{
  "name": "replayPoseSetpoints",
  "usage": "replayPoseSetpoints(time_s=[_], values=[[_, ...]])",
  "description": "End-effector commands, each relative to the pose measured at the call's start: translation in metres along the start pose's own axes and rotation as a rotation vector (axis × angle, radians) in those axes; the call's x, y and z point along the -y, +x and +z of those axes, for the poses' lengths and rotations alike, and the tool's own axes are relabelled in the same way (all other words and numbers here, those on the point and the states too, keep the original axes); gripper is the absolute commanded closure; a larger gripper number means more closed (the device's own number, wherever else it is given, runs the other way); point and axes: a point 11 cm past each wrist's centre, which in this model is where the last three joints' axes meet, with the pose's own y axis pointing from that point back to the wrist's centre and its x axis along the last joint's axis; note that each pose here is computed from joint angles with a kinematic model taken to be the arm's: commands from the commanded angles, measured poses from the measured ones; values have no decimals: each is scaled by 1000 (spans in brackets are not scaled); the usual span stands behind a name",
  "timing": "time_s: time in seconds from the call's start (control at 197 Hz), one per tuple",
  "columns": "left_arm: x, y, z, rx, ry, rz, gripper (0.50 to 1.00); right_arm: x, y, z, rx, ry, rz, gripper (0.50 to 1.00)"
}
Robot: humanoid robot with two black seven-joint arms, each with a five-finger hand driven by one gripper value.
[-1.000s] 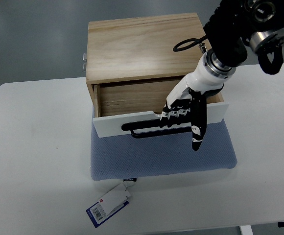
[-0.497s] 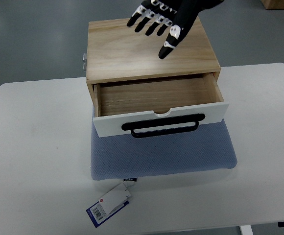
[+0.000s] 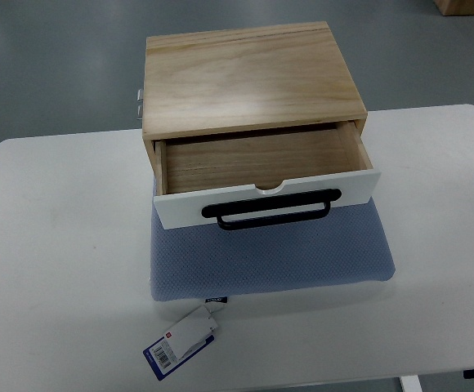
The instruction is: Open wood drawer with right hand
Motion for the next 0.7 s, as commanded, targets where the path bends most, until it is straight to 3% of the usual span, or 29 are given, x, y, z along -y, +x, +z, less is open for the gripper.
replayPoseSetpoints(time_s=[0.0, 0.269, 0.695], values=[[0, -1, 0, 0, 0, -1, 500, -12, 35, 42, 218, 103, 84, 556], [0, 1, 0, 2, 1, 3, 500, -23, 74, 121, 597, 258, 249, 554], [0, 1, -1, 1, 2, 2, 500, -39, 70, 188, 811, 378, 241, 554]])
